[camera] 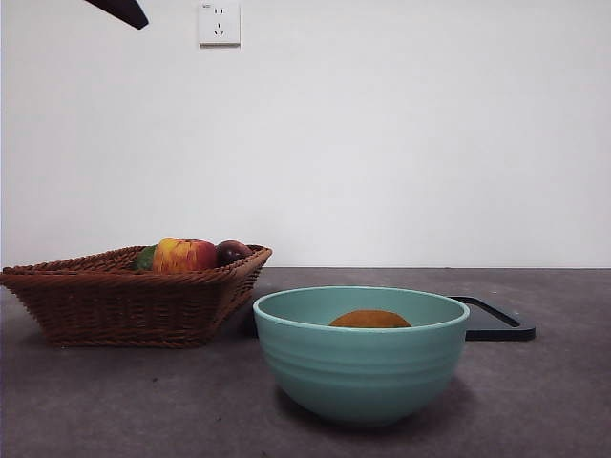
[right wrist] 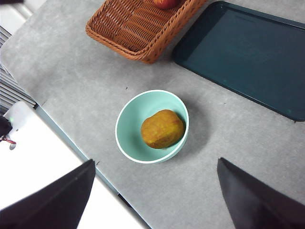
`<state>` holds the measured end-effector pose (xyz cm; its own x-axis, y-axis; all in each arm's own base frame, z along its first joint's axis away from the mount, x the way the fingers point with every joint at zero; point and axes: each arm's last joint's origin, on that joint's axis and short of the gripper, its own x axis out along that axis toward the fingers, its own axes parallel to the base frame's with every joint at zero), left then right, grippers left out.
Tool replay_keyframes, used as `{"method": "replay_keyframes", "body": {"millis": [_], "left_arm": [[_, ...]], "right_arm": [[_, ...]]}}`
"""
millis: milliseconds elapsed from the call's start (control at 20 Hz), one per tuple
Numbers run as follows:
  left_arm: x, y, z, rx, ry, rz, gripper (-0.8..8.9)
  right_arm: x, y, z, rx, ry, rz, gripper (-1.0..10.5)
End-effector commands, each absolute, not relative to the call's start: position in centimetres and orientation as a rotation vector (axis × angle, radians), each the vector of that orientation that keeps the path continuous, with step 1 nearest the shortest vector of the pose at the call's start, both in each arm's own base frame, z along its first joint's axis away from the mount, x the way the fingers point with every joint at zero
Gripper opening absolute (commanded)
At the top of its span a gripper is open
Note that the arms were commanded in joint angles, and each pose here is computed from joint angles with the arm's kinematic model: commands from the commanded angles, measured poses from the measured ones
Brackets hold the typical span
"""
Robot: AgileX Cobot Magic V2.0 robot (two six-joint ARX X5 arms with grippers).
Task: Pick up the wifruite, put it on the bowl, pick up the plate, put it on desk
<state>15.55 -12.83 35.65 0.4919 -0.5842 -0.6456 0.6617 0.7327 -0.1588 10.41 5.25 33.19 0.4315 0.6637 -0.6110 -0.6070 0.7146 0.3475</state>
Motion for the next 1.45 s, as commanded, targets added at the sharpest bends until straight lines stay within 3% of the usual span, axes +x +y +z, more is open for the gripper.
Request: {"method": "replay_keyframes", "body": {"millis": [50,400,1000,1250,1450], "left_arm": [[15.0,-12.7,33.9,0.119,0.785,-0.825,3.43],[13.0,-12.3,29.2,0.014,0.952,-1.096,3.43],[13.1,-12.3,29.3,0.013,0.942,-1.099,3.43],[13.1,-12.4,29.3,0.013,0.939,-1.099,3.43],[13.2,-12.4,29.4,0.012,0.926,-1.102,3.43]], "right_arm": [[10.5,5.3,33.7,0.070,0.776,0.803,4.1],[10.5,5.3,33.7,0.071,0.777,0.803,4.1],[10.5,5.4,33.6,0.080,0.786,0.798,4.1],[11.6,5.9,32.8,0.114,0.874,0.783,4.1],[13.5,7.3,29.9,0.147,0.977,0.782,4.1]]}}
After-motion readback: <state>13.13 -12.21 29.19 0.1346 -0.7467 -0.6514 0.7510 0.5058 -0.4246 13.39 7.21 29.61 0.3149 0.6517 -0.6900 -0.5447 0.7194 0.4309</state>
